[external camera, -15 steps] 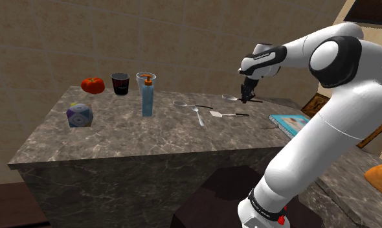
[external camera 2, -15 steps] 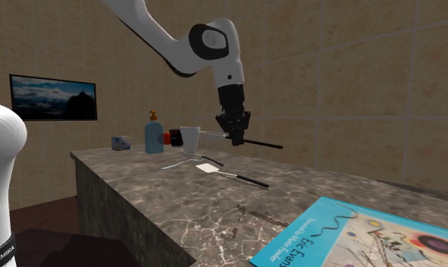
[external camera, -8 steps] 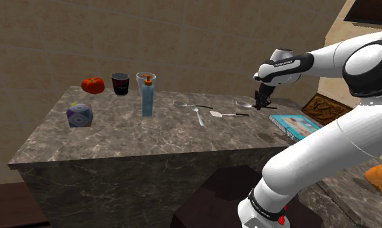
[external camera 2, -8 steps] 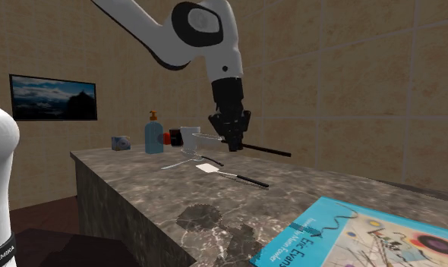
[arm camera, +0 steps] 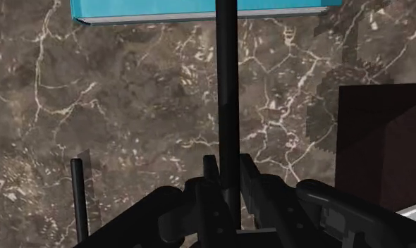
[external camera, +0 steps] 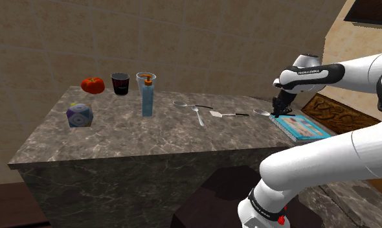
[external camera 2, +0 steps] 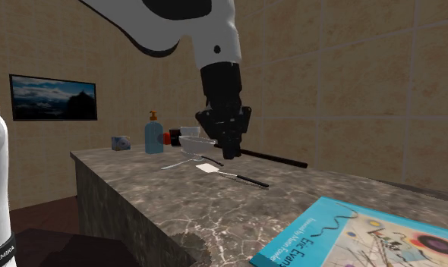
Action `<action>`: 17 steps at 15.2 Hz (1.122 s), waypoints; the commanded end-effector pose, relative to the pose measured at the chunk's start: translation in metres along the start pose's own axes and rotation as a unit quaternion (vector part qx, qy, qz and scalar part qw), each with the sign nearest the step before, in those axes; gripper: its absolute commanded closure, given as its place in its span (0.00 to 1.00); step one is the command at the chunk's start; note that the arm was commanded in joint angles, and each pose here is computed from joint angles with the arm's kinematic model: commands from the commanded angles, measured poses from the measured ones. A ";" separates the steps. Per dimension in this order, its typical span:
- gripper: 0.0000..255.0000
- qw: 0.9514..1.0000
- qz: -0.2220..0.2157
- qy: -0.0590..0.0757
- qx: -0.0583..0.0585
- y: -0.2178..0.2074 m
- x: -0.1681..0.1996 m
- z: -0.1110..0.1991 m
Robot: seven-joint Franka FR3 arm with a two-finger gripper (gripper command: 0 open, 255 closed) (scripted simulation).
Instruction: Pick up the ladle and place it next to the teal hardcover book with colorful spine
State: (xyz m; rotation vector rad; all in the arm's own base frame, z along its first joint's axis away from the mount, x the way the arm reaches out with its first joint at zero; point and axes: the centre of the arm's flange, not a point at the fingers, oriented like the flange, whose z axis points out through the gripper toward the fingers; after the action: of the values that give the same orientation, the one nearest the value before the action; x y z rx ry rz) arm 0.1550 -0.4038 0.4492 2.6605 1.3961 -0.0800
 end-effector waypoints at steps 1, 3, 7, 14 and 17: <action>1.00 1.000 -0.001 0.000 0.000 -0.018 -0.014 0.002; 1.00 1.000 -0.001 0.000 0.000 -0.039 -0.030 0.001; 1.00 1.000 -0.001 0.000 0.000 -0.080 -0.063 0.001; 1.00 1.000 -0.001 0.000 0.000 -0.153 -0.120 0.000; 1.00 1.000 -0.001 0.000 0.000 -0.184 -0.145 0.000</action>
State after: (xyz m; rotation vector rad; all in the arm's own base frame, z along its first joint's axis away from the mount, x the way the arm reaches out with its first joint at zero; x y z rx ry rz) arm -0.0649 -0.4197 0.4475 2.6607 1.3960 -0.0807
